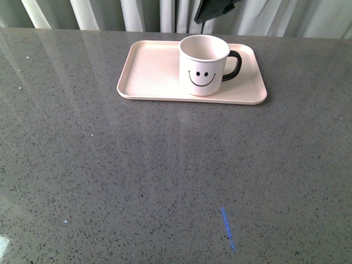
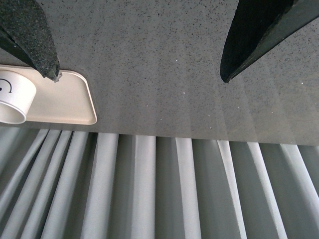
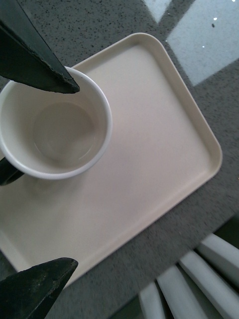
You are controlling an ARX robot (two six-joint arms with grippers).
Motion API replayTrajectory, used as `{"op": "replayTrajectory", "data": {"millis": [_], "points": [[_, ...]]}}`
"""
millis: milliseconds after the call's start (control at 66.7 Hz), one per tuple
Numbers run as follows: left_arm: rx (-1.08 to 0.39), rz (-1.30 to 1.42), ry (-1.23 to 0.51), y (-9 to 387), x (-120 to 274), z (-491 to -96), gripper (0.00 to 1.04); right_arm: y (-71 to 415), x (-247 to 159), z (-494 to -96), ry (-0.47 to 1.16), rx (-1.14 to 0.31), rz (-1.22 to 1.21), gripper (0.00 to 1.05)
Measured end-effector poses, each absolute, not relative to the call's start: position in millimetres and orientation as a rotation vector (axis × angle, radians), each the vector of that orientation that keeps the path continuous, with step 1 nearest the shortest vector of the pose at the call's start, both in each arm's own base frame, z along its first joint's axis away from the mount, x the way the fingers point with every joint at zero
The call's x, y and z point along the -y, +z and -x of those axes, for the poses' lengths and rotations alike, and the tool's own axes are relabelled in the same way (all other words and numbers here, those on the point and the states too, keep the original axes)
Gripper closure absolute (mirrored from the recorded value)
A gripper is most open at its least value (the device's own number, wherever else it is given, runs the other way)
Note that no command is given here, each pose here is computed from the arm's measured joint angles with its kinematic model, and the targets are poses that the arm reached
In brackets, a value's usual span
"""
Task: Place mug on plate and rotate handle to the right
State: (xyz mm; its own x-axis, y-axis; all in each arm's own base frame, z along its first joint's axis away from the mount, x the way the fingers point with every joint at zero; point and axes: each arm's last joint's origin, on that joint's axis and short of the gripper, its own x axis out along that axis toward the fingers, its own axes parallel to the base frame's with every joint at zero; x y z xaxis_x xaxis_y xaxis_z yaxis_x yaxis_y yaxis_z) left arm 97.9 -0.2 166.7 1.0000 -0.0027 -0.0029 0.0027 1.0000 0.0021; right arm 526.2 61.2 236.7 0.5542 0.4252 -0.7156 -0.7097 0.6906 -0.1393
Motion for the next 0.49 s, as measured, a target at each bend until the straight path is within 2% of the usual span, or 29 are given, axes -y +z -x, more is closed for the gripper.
{"op": "replayTrajectory", "data": {"millis": [315,405,450,495], "points": [[-0.003,-0.002,-0.003,167,0,-98,0.09,282,-38,-488,0.687,-0.494,0.406,0.09],[-0.003,-0.002,-0.003,167,0,-98,0.09,285,-38,-485,0.676,-0.483,0.395,0.09],[-0.003,-0.002,-0.002,167,0,-98,0.09,284,-39,-484,0.523,-0.432,0.394,0.15],[-0.003,-0.002,-0.003,167,0,-98,0.09,281,-39,-478,0.28,-0.318,0.362,0.23]]}}
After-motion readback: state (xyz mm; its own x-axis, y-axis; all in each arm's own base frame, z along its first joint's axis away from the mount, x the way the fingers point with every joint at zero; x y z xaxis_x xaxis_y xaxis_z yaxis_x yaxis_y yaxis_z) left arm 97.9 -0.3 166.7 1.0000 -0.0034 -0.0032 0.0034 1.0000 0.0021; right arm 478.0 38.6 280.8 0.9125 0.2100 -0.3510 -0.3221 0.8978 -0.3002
